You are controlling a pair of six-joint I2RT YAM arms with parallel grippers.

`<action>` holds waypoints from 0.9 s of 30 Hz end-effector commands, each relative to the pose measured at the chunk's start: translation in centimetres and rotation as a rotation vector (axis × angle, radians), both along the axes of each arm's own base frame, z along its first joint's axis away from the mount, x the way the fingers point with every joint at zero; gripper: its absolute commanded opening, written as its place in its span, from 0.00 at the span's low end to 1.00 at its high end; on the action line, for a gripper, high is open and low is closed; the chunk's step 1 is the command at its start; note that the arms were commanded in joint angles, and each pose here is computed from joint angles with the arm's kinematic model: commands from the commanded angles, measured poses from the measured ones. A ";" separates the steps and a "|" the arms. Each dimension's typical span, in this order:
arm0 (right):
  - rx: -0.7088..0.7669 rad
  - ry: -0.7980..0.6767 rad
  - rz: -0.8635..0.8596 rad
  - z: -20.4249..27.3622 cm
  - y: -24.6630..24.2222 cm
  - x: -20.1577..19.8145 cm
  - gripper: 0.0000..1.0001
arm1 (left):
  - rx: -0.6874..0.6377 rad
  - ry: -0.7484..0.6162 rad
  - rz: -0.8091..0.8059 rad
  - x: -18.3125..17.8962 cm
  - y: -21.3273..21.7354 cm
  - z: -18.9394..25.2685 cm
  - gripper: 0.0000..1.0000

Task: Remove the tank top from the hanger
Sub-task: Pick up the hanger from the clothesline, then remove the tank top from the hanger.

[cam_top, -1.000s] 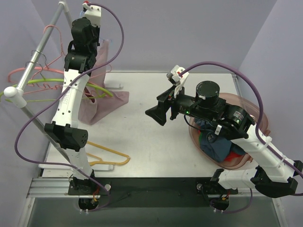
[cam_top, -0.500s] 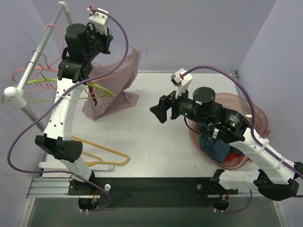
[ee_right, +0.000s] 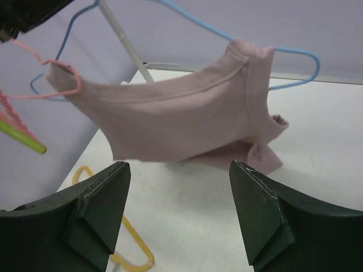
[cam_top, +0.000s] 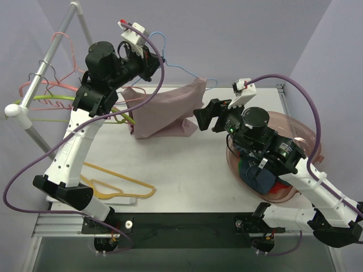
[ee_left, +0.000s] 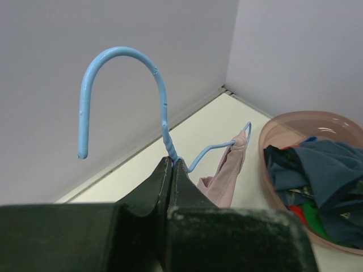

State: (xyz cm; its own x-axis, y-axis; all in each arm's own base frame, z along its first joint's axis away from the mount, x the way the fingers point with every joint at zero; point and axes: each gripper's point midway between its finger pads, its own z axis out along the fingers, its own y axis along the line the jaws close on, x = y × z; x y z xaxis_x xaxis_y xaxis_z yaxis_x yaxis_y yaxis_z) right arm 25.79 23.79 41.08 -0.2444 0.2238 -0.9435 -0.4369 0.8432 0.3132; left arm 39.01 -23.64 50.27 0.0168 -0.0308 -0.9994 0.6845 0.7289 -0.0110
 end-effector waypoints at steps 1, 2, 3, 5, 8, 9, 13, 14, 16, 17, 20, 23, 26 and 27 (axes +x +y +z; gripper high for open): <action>0.135 -0.018 -0.209 1.8 -2.6 2.4 0.70 | -0.145 -0.133 -0.088 -4.3 -0.4 5.7 0.00; 0.146 -0.015 -0.242 1.7 -3.2 2.8 0.70 | -0.168 -0.138 -0.098 -4.9 -0.4 6.0 0.00; 0.154 -0.008 -0.269 1.6 -3.5 3.2 0.69 | -0.178 -0.139 -0.105 -5.1 -0.5 6.0 0.00; 0.171 -0.007 -0.310 1.7 -4.1 3.9 0.68 | -0.202 -0.141 -0.128 -6.0 -0.6 6.1 0.00; 0.148 0.003 -0.331 1.1 -4.2 4.9 0.67 | -0.229 -0.145 -0.156 -7.2 -0.7 6.6 0.00; 0.139 0.009 -0.342 0.8 -4.3 5.3 0.67 | -0.231 -0.146 -0.162 -7.5 -0.8 6.7 0.00; 0.133 -0.006 -0.288 0.9 -3.4 5.8 0.67 | -0.232 -0.144 -0.178 -8.3 -0.8 6.7 0.00; 0.116 -0.012 -0.259 0.8 -2.9 5.9 0.67 | -0.235 -0.141 -0.187 -8.6 -0.8 6.7 0.00; 0.109 -0.028 -0.247 1.1 -2.7 6.2 0.67 | -0.238 -0.134 -0.194 -8.8 -0.8 6.5 0.00; 0.092 -0.035 -0.246 1.1 -2.7 6.4 0.67 | -0.238 -0.133 -0.203 -9.0 -0.9 6.5 0.00; 0.082 -0.048 -0.235 1.1 -2.5 6.6 0.65 | -0.245 -0.125 -0.213 -9.2 -1.0 6.2 0.00; 0.063 -0.062 -0.203 1.1 -2.1 6.8 0.60 | -0.248 -0.121 -0.220 -9.4 -1.0 5.9 0.00; 0.034 -0.065 -0.182 0.7 -1.9 7.0 0.39 | -0.253 -0.119 -0.228 -9.6 -1.1 5.7 0.00; 0.028 -0.066 -0.182 0.6 -1.9 7.0 0.30 | -0.252 -0.115 -0.224 -9.5 -1.0 5.6 0.00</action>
State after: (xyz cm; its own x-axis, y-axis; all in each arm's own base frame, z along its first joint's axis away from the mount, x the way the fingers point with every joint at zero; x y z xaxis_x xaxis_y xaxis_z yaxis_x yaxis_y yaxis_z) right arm 32.24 21.29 40.38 -0.1796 0.2835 -0.9420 -0.2543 0.9117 0.3228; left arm 31.91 -25.09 52.13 -0.0022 -0.2218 -0.9751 0.8028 0.5810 -0.1340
